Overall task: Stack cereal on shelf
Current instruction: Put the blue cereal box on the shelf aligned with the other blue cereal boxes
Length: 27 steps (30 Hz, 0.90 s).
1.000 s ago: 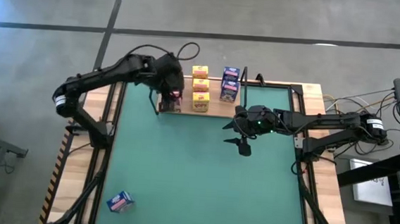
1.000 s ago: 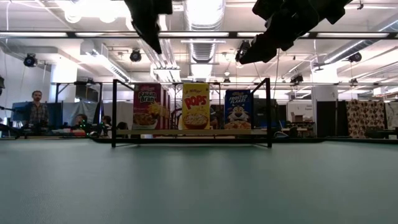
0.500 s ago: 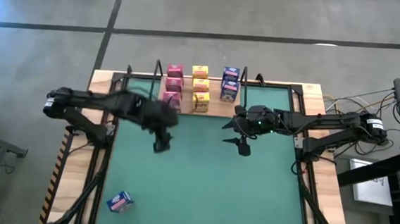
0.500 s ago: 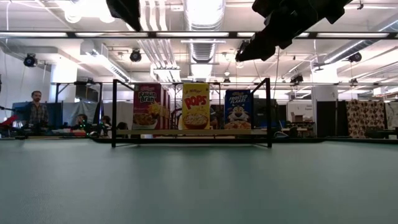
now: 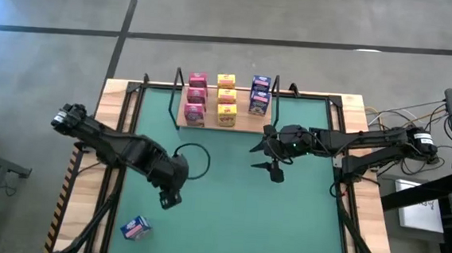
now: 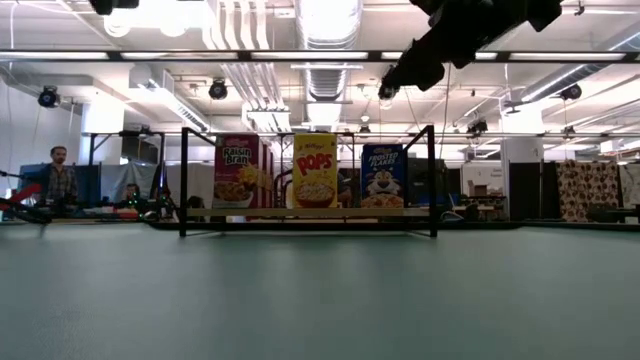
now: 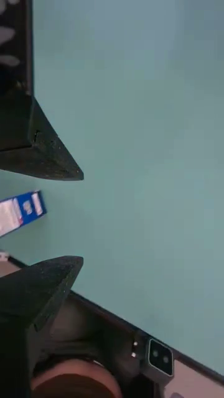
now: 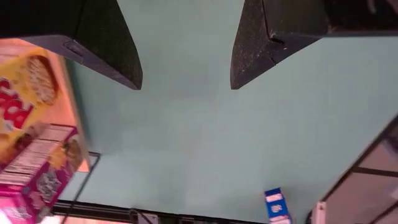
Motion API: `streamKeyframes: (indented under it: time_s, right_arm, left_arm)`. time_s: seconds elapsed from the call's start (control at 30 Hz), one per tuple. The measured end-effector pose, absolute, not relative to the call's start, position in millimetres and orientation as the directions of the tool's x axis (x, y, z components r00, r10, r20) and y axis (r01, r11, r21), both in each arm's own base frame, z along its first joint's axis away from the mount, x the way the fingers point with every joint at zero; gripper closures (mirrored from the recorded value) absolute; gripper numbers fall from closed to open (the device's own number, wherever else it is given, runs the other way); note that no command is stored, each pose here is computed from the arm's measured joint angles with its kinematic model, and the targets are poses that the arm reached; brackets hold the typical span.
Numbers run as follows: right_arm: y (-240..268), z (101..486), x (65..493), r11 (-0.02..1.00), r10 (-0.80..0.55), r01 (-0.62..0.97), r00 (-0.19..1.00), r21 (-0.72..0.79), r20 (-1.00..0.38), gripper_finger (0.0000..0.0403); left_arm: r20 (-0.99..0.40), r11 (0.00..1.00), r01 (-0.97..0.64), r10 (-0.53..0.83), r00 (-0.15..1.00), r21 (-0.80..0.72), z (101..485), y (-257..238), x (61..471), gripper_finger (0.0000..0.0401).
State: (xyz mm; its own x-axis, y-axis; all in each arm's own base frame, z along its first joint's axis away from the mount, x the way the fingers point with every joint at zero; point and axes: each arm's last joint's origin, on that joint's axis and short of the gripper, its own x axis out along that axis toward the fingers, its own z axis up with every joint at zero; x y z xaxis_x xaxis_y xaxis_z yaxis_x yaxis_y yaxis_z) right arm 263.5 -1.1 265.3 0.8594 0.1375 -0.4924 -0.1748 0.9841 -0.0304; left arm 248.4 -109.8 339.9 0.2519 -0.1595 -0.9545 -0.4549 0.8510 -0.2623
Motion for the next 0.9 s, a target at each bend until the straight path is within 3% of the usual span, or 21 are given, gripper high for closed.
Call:
streamKeyframes:
  time_s: [0.27, 0.47, 0.7, 0.9]
  right_arm:
    - [23.6, 269.0, 264.8, 0.978, 0.158, -0.203, 0.876, -0.052, -0.457, 0.0170]
    - [37.7, 269.9, 263.5, 0.967, 0.196, -0.248, 0.872, -0.058, -0.448, 0.0170]
    - [40.5, 270.3, 263.3, 0.961, 0.203, -0.265, 0.872, -0.080, -0.445, 0.0170]
    - [40.5, 271.5, 263.9, 0.953, 0.205, -0.280, 0.878, -0.117, -0.432, 0.0170]
  left_arm:
    - [-0.956, 0.792, -0.542, -0.184, 0.229, -0.282, 339.8, -138.6, 233.1, 0.0206]
    - [-0.963, 0.754, -0.599, -0.194, 0.188, -0.269, 332.6, -168.4, 221.5, 0.0170]
    - [-0.966, 0.683, -0.716, -0.255, -0.048, -0.145, 299.5, -207.9, 221.5, 0.0110]
    - [-0.967, 0.702, -0.710, -0.211, -0.145, -0.047, 274.6, -228.3, 222.6, 0.0098]
